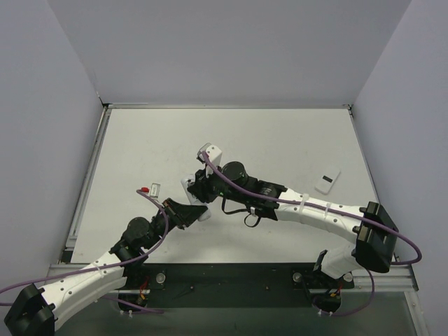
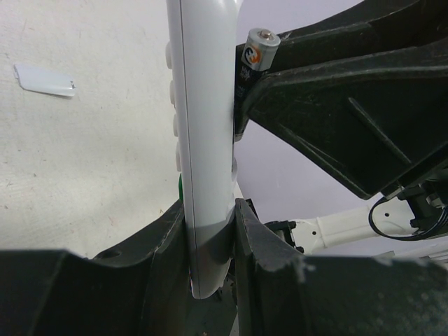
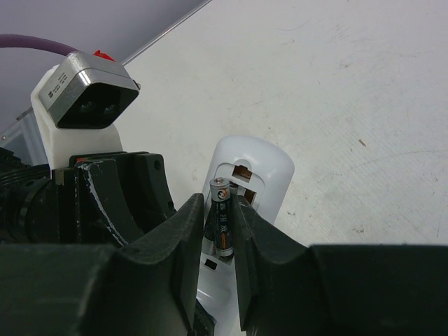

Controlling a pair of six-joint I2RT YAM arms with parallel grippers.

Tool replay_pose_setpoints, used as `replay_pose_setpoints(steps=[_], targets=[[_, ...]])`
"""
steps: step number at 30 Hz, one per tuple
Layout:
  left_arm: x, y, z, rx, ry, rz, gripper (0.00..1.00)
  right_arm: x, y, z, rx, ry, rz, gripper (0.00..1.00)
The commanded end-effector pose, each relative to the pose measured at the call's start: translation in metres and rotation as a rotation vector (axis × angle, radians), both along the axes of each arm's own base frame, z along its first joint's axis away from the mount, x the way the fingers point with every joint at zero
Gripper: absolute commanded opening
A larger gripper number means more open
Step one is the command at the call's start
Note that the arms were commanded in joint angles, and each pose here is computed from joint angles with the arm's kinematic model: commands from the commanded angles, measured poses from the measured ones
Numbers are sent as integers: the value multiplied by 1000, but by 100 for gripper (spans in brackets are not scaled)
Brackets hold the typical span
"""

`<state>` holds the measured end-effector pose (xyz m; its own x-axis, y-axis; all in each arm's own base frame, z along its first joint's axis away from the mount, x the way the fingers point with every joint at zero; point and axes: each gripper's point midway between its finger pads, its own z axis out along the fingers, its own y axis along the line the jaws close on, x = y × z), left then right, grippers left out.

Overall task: Load the batteries into the remote control
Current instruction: Load the battery into the remote control.

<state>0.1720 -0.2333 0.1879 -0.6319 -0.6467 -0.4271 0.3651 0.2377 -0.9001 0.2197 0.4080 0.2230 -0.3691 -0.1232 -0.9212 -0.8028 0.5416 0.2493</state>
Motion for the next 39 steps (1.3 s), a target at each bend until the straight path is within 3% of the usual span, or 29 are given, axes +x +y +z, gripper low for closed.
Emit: replay_pose_setpoints(steps=[1, 22, 29, 37, 39], targets=[[-4, 2, 32, -93, -87, -5, 0, 12, -13, 14, 40, -44, -91, 20], [-5, -1, 27, -80, -73, -22, 0, 9, -32, 46, 68, -114, -90, 23], [-11, -11, 26, -53, -63, -90, 0, -23, -40, 76, 22, -217, 233, 32], [-23, -25, 34, -48, -87, -196, 0, -44, -55, 50, -182, -442, 548, 46], [-25, -27, 38, -58, -98, -213, 0, -41, -58, 47, -201, -461, 559, 46]])
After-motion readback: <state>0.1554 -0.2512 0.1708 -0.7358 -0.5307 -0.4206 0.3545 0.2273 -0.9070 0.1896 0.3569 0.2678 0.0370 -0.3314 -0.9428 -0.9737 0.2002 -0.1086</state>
